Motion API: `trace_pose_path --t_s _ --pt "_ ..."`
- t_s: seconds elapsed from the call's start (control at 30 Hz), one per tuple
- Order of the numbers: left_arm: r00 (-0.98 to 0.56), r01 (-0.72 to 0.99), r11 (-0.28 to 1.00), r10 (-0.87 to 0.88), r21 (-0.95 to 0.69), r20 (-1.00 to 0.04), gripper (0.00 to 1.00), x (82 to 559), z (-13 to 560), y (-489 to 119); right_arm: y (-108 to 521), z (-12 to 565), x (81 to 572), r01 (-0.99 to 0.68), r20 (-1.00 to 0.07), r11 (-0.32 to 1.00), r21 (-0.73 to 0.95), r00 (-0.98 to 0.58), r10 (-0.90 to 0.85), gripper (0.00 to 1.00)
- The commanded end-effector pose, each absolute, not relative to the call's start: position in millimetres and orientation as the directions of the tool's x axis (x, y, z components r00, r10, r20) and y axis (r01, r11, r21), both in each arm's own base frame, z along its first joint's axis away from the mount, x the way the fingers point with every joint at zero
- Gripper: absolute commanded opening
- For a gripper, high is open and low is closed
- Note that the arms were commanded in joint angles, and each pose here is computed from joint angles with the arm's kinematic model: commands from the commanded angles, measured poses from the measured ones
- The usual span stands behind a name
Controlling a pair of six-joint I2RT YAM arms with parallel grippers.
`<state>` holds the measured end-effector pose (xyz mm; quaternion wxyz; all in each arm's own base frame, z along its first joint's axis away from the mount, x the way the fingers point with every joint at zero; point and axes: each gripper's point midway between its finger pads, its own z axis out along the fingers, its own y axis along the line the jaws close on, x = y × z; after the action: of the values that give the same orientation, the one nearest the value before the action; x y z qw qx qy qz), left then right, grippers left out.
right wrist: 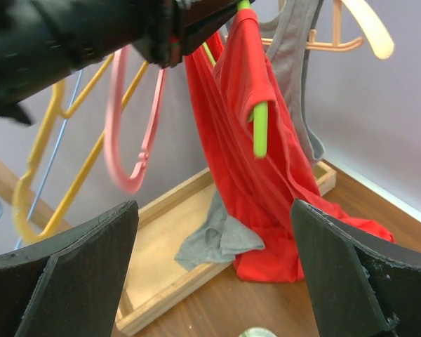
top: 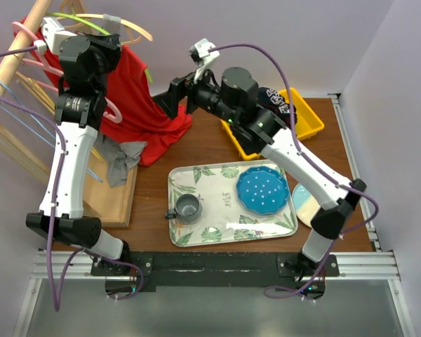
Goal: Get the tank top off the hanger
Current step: Pick up the hanger from the clothesline.
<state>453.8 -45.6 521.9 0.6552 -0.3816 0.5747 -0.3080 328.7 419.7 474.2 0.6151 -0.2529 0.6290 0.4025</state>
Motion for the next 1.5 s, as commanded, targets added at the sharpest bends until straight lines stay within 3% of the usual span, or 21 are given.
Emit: trace_pose_path --t_s 0.0,0.3,0.47,0.57,0.7,0.83,0.87,1.0,1.1,1.17,1.2,1.3,1.37,1.47 --pt "0.167 0.095 0.506 -0.857 -0.857 -0.488 0.00 428 559 -49 439 511 328 -0.861 -0.957 0.464 0.208 -0.082 0.277 0.92" --pt "0.125 0.116 0.491 -0.870 -0.863 -0.478 0.00 412 553 -56 472 519 349 -0.878 -0.927 0.411 0.246 -0.089 0.364 0.88" --pt "0.083 0.146 0.474 -0.881 -0.868 -0.467 0.00 405 553 -64 483 507 359 -0.870 -0.927 0.417 0.265 -0.111 0.358 0.81" --pt "0.090 0.154 0.474 -0.880 -0.867 -0.465 0.00 401 555 -63 487 507 358 -0.876 -0.922 0.401 0.269 -0.114 0.369 0.67" --pt "0.093 0.151 0.481 -0.877 -0.864 -0.472 0.00 398 552 -62 488 501 361 -0.870 -0.924 0.409 0.277 -0.126 0.360 0.61" --pt "0.083 0.162 0.480 -0.877 -0.862 -0.473 0.00 397 549 -65 488 501 361 -0.870 -0.925 0.408 0.275 -0.124 0.359 0.31" --pt "0.083 0.174 0.478 -0.878 -0.861 -0.471 0.00 396 550 -65 488 503 360 -0.873 -0.926 0.406 0.271 -0.120 0.359 0.31" --pt "0.080 0.187 0.470 -0.883 -0.863 -0.463 0.00 394 554 -67 488 499 364 -0.859 -0.932 0.432 0.274 -0.128 0.338 0.51" --pt "0.062 0.195 0.453 -0.891 -0.870 -0.450 0.00 394 552 -71 490 490 371 -0.840 -0.935 0.458 0.292 -0.148 0.323 0.51" --pt "0.045 0.202 0.444 -0.894 -0.873 -0.445 0.00 395 550 -75 492 485 373 -0.833 -0.935 0.465 0.301 -0.161 0.315 0.42" --pt "0.041 0.206 0.443 -0.895 -0.873 -0.444 0.00 395 550 -75 492 484 374 -0.827 -0.935 0.474 0.303 -0.162 0.316 0.27" --pt "0.045 0.214 0.451 -0.890 -0.866 -0.453 0.00 394 551 -76 485 489 373 -0.827 -0.936 0.483 0.289 -0.140 0.321 0.00" --pt "0.056 0.211 0.465 -0.884 -0.860 -0.464 0.00 393 551 -73 478 501 365 -0.841 -0.936 0.473 0.262 -0.103 0.335 0.00" --pt "0.085 0.195 0.481 -0.877 -0.855 -0.473 0.12 393 551 -68 469 506 357 -0.852 -0.935 0.465 0.239 -0.071 0.348 0.00"
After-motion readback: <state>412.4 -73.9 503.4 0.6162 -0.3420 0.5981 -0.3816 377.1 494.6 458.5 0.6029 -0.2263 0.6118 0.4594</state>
